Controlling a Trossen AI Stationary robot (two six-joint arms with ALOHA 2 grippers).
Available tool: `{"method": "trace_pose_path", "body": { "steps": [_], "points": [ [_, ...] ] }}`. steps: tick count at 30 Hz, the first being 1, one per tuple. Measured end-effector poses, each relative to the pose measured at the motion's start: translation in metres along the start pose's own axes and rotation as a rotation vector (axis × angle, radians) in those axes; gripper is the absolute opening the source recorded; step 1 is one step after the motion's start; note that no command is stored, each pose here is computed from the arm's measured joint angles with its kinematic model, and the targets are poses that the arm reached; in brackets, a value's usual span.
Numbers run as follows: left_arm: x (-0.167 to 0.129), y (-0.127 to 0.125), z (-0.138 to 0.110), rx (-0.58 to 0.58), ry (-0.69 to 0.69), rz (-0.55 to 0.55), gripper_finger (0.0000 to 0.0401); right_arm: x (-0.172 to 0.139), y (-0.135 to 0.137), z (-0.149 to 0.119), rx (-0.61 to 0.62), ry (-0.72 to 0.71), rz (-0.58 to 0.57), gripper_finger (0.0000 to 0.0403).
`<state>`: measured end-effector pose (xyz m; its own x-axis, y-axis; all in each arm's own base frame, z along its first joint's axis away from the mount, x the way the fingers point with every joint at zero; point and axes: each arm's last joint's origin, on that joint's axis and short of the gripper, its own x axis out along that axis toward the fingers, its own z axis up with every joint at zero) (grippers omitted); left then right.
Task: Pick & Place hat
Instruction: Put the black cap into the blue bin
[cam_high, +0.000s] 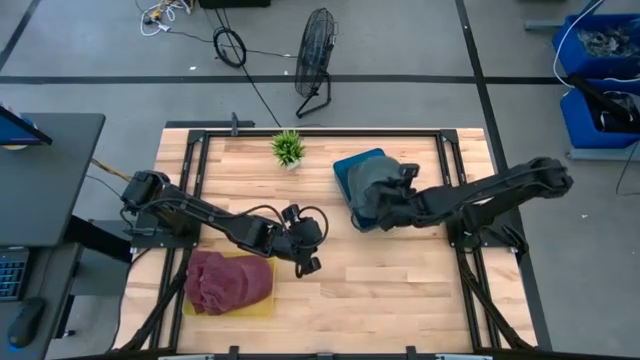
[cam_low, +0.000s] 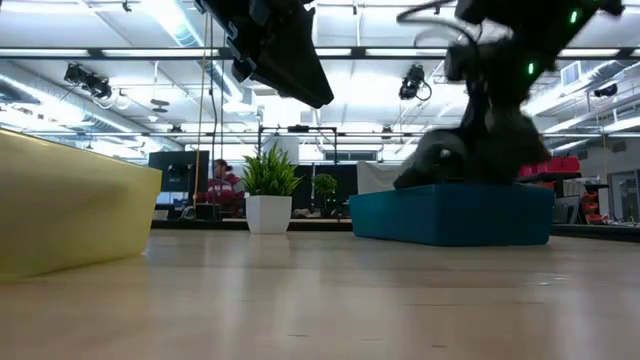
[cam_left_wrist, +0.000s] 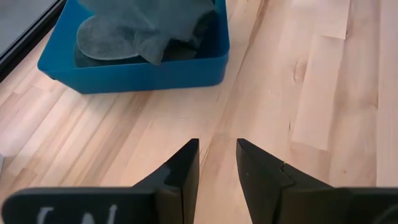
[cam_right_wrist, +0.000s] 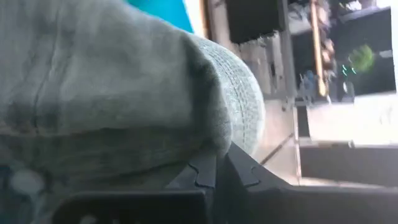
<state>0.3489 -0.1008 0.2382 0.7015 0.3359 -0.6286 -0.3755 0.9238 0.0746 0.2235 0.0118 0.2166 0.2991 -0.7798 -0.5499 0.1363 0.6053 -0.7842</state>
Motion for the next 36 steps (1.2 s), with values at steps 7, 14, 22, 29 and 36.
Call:
{"method": "trace_pose_path", "body": {
  "steps": [7,14,22,29,36],
  "points": [
    [0.000,0.000,0.000,0.000,0.000,0.001,0.0111,0.036,0.035,-0.015,-0.115,-0.184,0.223,0.0006],
    [0.001,0.001,0.001,0.020,-0.001,0.002,0.0111,0.053,0.042,-0.030,-0.062,-0.207,0.210,0.0016],
    [0.008,0.013,0.006,0.000,0.002,0.035,0.0110,0.045,0.023,-0.007,-0.014,-0.220,0.180,0.0054],
    [0.015,0.024,0.010,-0.027,0.005,0.063,0.0110,0.032,0.003,0.009,-0.035,-0.176,0.198,0.0106],
    [0.019,0.028,0.018,-0.078,-0.052,0.054,0.0110,0.018,-0.016,0.020,0.037,-0.121,0.256,0.0152]
  ]
}}
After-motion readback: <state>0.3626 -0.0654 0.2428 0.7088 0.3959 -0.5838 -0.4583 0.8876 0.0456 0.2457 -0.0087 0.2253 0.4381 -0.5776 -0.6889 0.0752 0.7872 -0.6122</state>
